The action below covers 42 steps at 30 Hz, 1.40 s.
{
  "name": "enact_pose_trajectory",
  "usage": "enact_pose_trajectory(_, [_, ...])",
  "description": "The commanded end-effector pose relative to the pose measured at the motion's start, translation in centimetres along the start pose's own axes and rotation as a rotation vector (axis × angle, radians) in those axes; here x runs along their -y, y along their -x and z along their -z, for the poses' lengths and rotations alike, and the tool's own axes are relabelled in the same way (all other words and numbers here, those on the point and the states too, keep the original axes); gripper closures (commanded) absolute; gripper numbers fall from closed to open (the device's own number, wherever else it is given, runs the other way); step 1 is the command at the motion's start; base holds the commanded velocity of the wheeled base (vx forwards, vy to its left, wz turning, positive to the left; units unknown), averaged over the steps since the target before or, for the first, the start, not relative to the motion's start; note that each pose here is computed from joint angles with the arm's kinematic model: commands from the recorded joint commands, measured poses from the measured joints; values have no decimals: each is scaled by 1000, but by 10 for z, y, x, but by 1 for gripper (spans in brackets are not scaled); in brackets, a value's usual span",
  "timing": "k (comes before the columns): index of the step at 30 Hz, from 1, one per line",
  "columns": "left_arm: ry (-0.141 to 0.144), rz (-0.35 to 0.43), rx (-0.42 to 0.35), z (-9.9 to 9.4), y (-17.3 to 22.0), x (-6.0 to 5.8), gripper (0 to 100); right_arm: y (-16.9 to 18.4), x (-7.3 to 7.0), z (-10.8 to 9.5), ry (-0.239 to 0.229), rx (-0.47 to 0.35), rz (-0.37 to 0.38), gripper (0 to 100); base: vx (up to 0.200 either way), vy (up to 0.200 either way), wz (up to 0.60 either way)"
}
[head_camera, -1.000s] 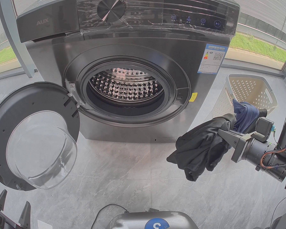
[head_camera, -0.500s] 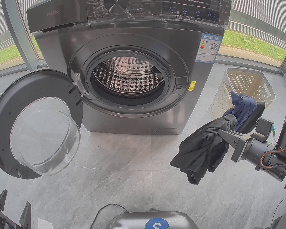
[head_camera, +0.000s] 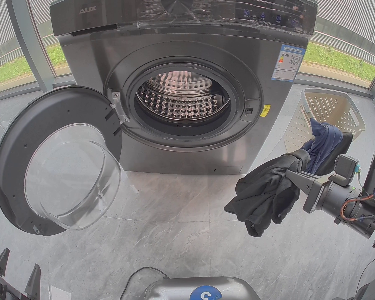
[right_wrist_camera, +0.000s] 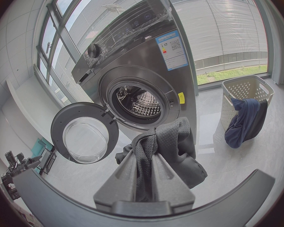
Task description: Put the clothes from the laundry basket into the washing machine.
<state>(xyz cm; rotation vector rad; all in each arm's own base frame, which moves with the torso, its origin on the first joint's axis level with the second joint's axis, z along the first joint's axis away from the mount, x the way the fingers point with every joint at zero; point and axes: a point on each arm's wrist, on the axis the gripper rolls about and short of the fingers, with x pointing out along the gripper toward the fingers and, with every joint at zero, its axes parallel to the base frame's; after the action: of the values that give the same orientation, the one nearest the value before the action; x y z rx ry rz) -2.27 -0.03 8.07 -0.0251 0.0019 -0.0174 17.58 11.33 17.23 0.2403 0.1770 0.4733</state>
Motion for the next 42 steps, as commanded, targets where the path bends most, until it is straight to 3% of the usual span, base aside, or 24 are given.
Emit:
enact_pose_trajectory(1, [1,-1,0,5,0,0,0,0,0,0,0,-1,-1,100,0,0,0])
enact_pose_trajectory(35, [-1,-1,2,5,0,0,0,-5,-2,6,1,-29,-7,100,0,-35,0])
enact_pose_trajectory(40, [-5,-7,3,5,0,0,0,-7,-14,0,-3,4,-58,100,0,0,0])
enact_pose_trajectory(42, [-22,-7,3,5,0,0,0,-11,-18,0,-7,9,-78,100,0,0,0])
